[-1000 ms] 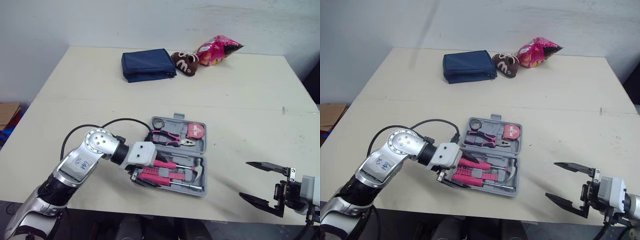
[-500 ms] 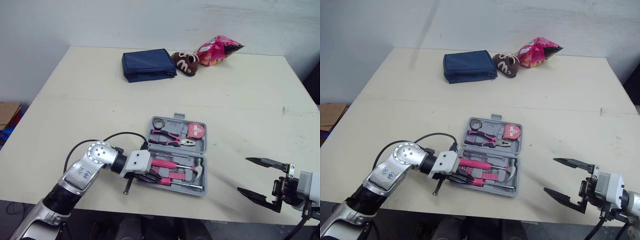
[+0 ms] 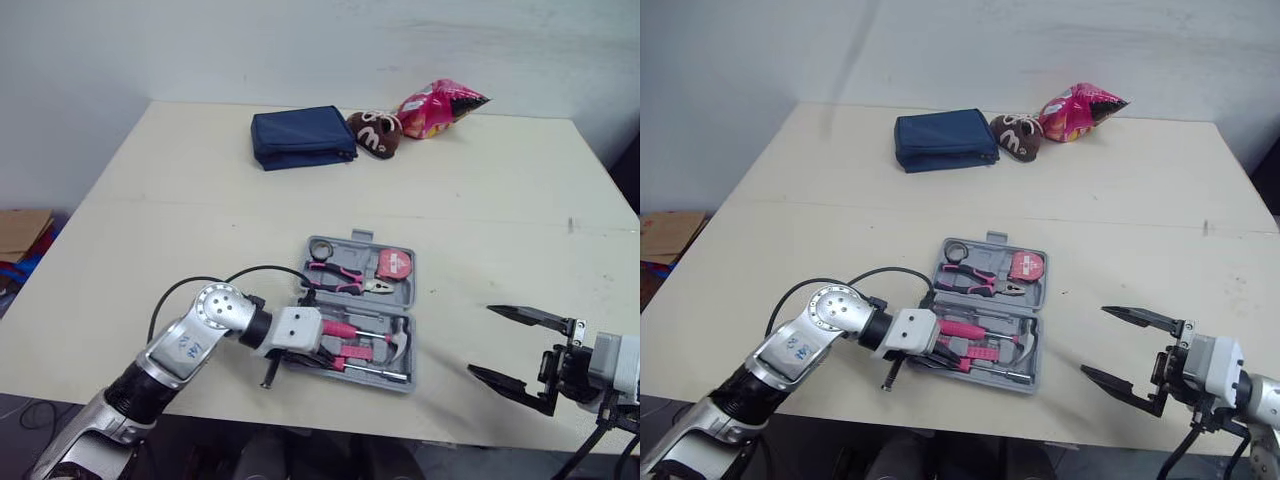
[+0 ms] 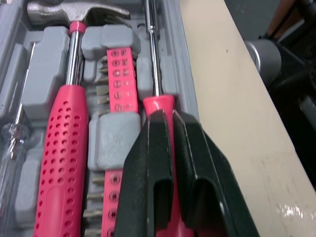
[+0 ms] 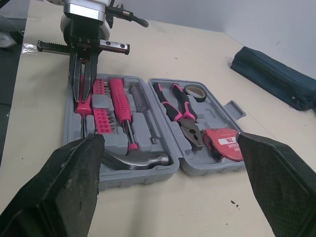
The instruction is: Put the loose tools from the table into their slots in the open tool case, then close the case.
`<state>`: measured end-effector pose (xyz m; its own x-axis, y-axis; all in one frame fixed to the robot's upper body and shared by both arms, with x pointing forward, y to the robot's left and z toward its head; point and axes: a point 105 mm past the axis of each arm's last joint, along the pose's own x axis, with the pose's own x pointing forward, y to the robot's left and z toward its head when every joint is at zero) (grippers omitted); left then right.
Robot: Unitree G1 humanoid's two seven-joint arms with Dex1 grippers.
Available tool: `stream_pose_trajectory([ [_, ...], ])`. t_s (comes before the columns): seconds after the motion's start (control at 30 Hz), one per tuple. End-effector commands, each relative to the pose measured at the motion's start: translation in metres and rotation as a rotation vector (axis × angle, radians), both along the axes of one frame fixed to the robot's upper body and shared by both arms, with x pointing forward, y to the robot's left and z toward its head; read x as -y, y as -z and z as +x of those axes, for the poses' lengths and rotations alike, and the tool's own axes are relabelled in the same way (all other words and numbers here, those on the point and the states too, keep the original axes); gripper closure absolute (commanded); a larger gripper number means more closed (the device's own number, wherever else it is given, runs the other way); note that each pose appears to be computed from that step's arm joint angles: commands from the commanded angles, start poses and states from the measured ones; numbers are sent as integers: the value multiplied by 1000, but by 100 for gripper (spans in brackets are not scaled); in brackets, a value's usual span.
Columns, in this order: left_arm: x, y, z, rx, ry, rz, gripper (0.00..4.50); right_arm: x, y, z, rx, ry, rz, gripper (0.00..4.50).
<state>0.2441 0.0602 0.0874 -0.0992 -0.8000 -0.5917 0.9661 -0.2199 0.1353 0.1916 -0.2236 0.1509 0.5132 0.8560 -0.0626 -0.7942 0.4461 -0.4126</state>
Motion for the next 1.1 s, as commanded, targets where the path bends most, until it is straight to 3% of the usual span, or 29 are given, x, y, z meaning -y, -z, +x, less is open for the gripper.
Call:
stream_pose_trajectory([
  [0.03,-14,41,-1,-84,-99,139,437,-6,-4,-2,22,-4,10,0],
  [0.07,-11,35,-2,-78,-84,99,437,-6,-4,-1,25,5,15,0],
  [0.13,-4,6,-8,-19,26,-93,437,-4,-3,0,23,25,14,0],
  [0.23,-27,-33,-2,15,9,-296,437,14,8,13,-78,217,-19,0],
  [0.3,-40,-42,3,31,-27,-333,437,28,14,23,-117,361,-49,0],
  [0.43,-79,-55,24,64,-208,-368,437,12,17,25,-128,280,-42,0],
  [0.53,-114,-46,60,11,-531,-365,450,2,47,37,-273,282,-103,83],
  [0.77,-111,-16,74,8,-625,-283,450,-22,68,61,-324,296,-142,439],
  [0.87,-100,-4,71,-17,-595,-254,450,-33,75,67,-330,303,-151,445],
  [1.1,-79,-4,75,18,-564,-254,450,-50,71,89,-304,329,-131,445],
])
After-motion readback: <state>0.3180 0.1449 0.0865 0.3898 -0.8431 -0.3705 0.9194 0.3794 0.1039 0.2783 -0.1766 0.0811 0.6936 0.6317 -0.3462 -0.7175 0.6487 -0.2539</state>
